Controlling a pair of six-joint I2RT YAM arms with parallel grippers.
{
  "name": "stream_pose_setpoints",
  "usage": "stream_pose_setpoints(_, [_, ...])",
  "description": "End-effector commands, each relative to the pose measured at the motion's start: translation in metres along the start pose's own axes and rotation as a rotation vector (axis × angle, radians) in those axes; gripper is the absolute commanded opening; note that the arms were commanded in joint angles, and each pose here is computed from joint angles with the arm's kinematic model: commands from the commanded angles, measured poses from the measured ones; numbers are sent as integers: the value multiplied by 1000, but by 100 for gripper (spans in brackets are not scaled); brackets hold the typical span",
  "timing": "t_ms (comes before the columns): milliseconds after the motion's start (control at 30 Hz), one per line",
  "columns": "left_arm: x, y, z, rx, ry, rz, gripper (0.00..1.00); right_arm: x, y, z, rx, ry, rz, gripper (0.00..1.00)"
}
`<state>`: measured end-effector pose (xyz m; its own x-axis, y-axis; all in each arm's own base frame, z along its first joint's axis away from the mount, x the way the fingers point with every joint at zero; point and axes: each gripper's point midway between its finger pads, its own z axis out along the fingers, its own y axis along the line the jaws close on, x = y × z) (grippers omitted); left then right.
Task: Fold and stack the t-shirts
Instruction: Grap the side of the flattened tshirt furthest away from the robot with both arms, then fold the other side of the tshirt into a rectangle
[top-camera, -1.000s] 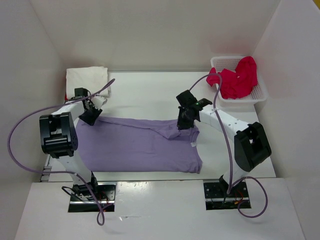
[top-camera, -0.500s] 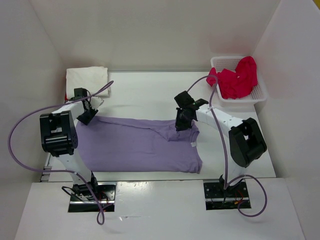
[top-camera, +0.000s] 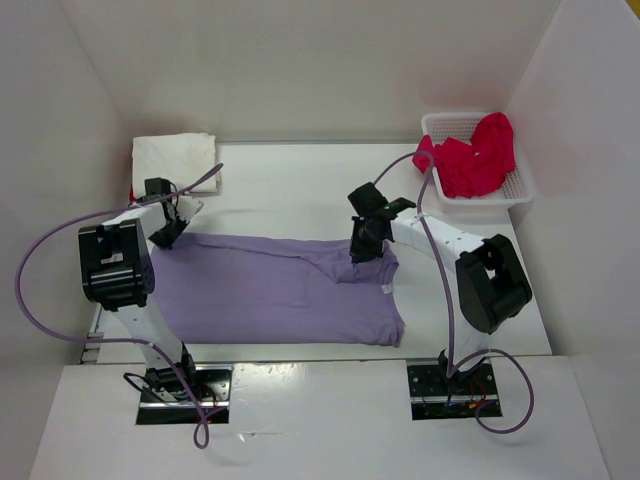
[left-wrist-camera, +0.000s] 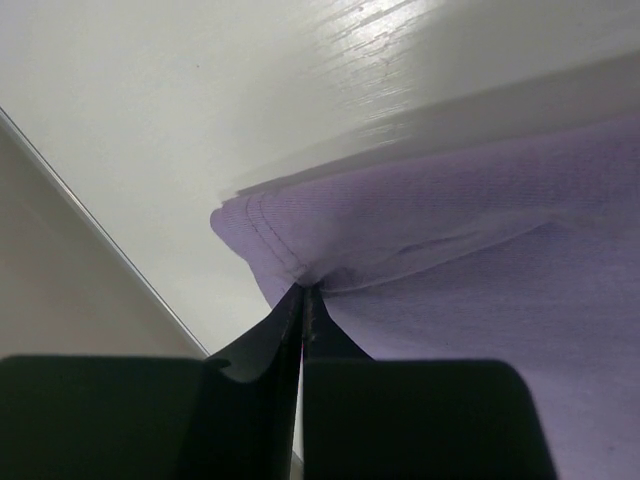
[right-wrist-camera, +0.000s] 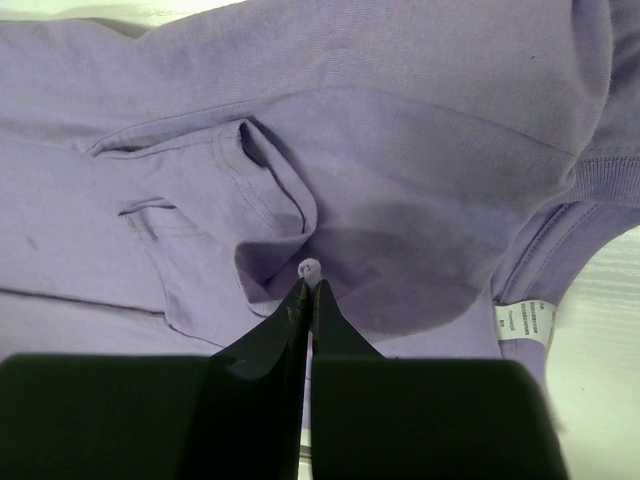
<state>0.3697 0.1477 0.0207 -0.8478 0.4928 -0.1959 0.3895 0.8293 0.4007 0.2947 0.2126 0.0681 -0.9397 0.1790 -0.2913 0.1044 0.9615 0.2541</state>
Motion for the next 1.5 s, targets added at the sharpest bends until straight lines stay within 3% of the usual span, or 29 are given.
stream_pose_setpoints(0, [-5,1,5,10,-16,-6,0,-15,16,-5,-46,-52,-12,0])
stream_pose_setpoints(200, [-23,15,-15,1,-99,-34,0,-19,14,-15,-29,-66,-11,0])
stream_pose_setpoints(300, [-38,43,-56,-28,-208,-73,0,-22,10,-32,-12,-92,-10,0])
stream_pose_setpoints(400, [-30,53,-73,-4,-217,-84,0,-26,6,-51,0,-130,-8,0])
stream_pose_setpoints(700, [31,42,-82,7,-107,-48,0,-6,-10,-71,16,-119,42,0])
stream_pose_setpoints(933, [54,23,-80,46,-33,-10,0,9,-20,-96,3,-121,76,0])
stream_pose_setpoints(1233, [101,-7,-74,73,116,57,0,52,-41,-83,34,-21,139,0])
stream_pose_setpoints(1467, [110,-15,-65,111,150,45,0,66,-45,-73,58,26,121,0])
